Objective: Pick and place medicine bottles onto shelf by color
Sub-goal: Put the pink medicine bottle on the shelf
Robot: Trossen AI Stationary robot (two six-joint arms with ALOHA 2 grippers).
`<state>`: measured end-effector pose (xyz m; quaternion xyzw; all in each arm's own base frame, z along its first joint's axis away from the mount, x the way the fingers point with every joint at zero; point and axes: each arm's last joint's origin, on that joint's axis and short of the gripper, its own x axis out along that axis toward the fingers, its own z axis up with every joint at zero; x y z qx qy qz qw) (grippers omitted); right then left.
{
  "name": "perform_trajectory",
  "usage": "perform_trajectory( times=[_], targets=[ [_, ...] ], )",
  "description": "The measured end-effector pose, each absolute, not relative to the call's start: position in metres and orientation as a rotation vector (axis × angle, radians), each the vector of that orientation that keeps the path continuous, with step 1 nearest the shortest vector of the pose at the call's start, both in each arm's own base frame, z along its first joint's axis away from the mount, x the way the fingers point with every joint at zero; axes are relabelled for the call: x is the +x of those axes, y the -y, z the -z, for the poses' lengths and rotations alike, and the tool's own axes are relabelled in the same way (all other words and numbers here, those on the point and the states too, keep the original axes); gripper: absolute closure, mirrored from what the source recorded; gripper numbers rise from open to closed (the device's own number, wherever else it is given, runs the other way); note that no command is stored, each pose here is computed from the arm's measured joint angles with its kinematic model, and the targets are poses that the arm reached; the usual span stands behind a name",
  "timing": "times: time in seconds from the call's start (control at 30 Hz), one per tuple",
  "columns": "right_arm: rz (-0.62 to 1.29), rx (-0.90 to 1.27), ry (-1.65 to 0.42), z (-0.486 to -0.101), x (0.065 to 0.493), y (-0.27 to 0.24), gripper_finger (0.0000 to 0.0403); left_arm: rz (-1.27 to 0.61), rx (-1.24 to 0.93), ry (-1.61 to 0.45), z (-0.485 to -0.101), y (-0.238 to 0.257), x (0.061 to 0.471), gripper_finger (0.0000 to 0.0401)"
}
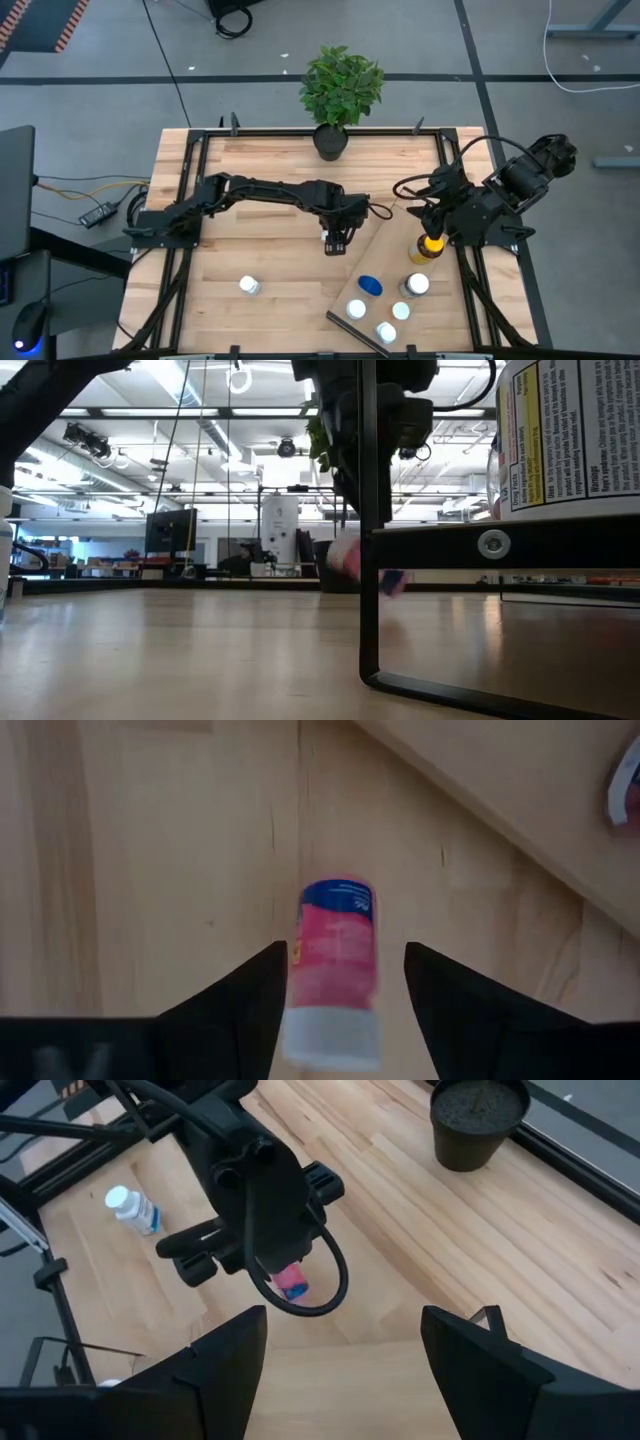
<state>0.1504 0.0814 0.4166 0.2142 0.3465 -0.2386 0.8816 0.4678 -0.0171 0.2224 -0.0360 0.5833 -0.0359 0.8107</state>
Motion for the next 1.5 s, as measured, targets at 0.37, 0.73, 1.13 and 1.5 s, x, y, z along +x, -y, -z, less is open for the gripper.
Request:
perform_trajectory(
  times=[0.37, 0.73, 1.13, 1.5],
  targets=[
    [0.488, 0.436, -0.729, -0.417, 0.150, -0.081, 0.0131, 0.037, -0.115, -1.325, -0.226, 0.007, 0.458, 0.0164],
    [0.488, 0.362, -0.835, -0.408, 0.171, -0.074, 0.0131, 0.060, -0.074, -1.183, -0.319, -0.002, 0.410, 0.0184],
    [0.209, 0.341, -1.055, -0.356, 0.291, -0.045, 0.0131, -0.059, -0.083, -0.908, -0.427, -0.003, 0.322, 0.0214],
    [0.033, 0.242, -1.274, -0.258, 0.373, -0.027, 0.0131, -0.173, -0.158, -0.628, -0.483, 0.001, 0.262, 0.0218]
  ],
)
